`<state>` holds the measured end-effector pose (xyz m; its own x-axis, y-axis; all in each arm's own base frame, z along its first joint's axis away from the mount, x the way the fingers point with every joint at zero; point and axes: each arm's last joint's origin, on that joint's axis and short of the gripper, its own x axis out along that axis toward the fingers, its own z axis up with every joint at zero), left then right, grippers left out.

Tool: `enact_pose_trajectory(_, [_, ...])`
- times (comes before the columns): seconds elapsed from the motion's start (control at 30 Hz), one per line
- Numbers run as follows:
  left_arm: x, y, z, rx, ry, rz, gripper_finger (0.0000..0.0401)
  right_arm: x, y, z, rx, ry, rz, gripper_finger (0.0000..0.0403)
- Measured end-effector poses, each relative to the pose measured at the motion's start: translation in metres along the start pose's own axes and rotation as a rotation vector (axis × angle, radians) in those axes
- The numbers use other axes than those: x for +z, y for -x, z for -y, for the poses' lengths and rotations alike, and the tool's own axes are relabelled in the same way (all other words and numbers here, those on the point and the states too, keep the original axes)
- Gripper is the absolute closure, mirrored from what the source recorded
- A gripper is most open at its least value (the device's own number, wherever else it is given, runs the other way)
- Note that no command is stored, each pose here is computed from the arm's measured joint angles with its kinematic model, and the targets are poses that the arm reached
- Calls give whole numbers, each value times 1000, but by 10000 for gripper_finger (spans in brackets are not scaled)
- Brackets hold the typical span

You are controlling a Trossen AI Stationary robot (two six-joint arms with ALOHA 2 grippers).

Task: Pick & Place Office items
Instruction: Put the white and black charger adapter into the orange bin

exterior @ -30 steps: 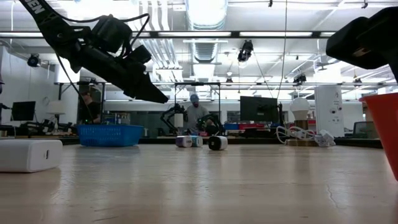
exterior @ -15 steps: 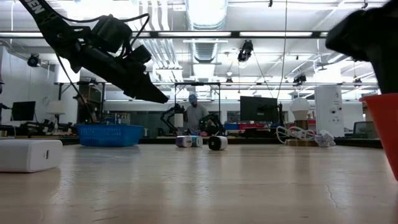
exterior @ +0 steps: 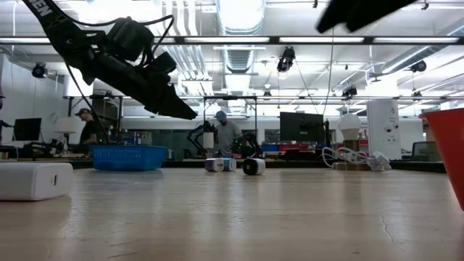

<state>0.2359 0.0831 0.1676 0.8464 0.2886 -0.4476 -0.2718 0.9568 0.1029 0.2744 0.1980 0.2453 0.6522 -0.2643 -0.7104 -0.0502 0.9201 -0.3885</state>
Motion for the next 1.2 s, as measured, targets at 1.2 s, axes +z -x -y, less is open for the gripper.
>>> enact_pose_trajectory(1.2, [-8, 2, 1, 0, 12, -2, 142, -51, -143, 209, 250, 225, -185, 115])
